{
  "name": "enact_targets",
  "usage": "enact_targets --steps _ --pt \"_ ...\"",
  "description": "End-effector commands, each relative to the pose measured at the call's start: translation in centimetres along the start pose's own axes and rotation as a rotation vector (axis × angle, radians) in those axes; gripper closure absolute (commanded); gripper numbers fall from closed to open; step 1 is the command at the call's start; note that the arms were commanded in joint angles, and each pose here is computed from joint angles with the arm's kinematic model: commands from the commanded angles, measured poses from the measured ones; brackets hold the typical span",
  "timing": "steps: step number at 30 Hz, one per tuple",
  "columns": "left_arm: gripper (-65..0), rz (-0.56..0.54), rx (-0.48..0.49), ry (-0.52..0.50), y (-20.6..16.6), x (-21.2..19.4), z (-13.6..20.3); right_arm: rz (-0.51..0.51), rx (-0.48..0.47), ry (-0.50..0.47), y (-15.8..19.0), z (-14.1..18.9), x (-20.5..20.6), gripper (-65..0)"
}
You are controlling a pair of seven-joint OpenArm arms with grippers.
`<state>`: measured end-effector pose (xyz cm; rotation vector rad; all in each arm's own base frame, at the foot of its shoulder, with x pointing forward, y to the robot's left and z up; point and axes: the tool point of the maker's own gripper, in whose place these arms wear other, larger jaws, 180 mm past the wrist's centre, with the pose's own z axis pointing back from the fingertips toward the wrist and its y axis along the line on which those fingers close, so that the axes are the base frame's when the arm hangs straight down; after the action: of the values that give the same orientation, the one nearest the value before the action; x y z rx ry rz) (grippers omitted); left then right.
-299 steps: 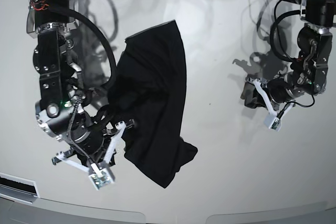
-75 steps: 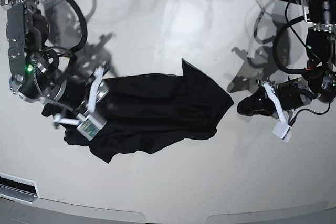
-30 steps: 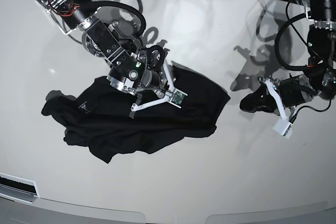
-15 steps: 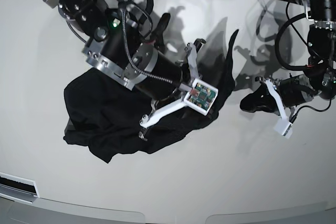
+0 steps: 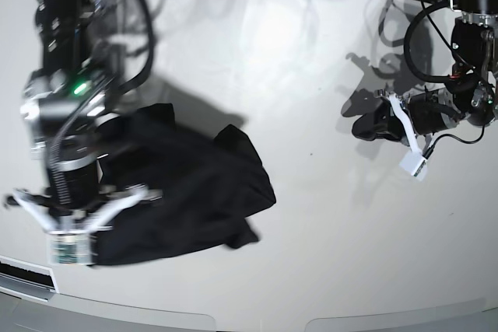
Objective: Layout the t-shirt on the table in an organized manner, then fold the t-shirt properly
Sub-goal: 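Release with the left gripper and drag the shirt with the right gripper, then grasp the shirt edge with the left gripper beside the right gripper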
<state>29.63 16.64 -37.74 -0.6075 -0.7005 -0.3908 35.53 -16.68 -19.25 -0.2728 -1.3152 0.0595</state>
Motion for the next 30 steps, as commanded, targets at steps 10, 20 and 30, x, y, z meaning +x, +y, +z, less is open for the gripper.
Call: enact_targets --steps 10,20,30 --pt "0.0 -0.018 -0.015 -0.068 -0.1 2.2 0.6 -0.243 -0.074 0.429 -9.6 -6.3 -15.6 0.0" --pt "0.0 0.035 -0.108 -0.189 -1.9 5.0 0.5 -0.382 -0.173 0.514 -15.0 -6.8 -17.8 -15.7" --pt "-31.2 -0.068 -0.294 -0.168 -9.6 7.2 -6.1 -0.375 0.325 0.382 -7.4 -7.0 -14.0 -31.9"
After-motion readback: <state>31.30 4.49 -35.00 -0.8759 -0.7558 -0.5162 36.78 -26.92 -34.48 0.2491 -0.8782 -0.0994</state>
